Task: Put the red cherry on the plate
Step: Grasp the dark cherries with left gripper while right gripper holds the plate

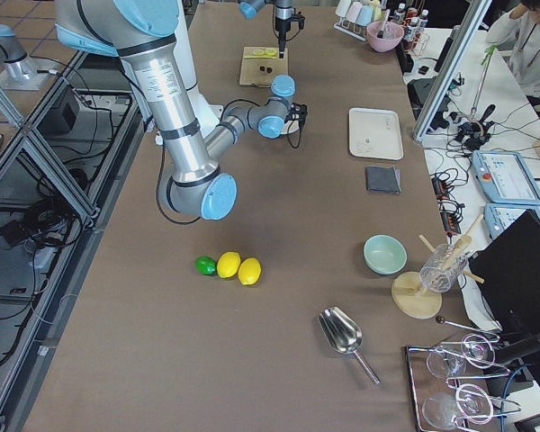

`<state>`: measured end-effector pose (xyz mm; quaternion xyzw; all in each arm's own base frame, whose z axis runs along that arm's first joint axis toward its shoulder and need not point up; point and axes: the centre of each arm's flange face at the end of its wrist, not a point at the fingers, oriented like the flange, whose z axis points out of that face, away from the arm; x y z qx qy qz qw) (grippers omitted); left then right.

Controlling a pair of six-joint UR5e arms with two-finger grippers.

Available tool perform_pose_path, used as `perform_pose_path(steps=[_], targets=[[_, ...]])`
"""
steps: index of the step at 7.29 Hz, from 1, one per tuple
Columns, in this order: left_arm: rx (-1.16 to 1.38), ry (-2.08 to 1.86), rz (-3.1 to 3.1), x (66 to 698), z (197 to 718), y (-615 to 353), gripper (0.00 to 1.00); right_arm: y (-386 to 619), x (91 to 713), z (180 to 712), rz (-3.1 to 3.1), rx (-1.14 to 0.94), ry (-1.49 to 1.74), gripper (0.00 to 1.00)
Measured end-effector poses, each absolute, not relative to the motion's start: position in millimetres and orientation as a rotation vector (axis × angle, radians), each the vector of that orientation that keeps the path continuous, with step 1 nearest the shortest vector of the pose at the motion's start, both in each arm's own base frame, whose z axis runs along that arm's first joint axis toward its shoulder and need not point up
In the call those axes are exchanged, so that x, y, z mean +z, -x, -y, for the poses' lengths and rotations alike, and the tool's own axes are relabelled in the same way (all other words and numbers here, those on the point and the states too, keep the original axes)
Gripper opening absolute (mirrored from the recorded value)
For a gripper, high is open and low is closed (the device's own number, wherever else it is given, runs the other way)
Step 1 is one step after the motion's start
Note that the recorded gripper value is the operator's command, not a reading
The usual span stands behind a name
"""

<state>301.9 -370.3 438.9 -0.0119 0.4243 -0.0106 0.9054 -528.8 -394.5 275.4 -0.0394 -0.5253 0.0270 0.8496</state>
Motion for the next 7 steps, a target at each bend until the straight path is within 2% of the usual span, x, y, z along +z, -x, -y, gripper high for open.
perform_pose_path(steps=[1,2,5,6,7], targets=[[-0.010,0.026,-0.867,446.3,356.0,-312.0,0.89,532.3,275.2,390.8,1.105,0.055,0.077,0.80],[0.004,0.023,-0.856,453.1,345.7,-319.6,0.88,533.7,273.5,389.6,1.109,0.053,0.071,1.00],[0.034,0.014,-0.841,461.6,331.7,-337.3,0.75,526.3,266.0,394.9,1.140,0.058,0.030,1.00],[0.038,0.016,-0.837,464.4,331.7,-341.4,0.58,522.0,266.2,398.4,1.142,0.065,0.022,1.00],[0.042,0.018,-0.834,466.3,332.9,-346.4,0.15,518.6,268.2,401.5,1.140,0.070,0.017,1.00]])
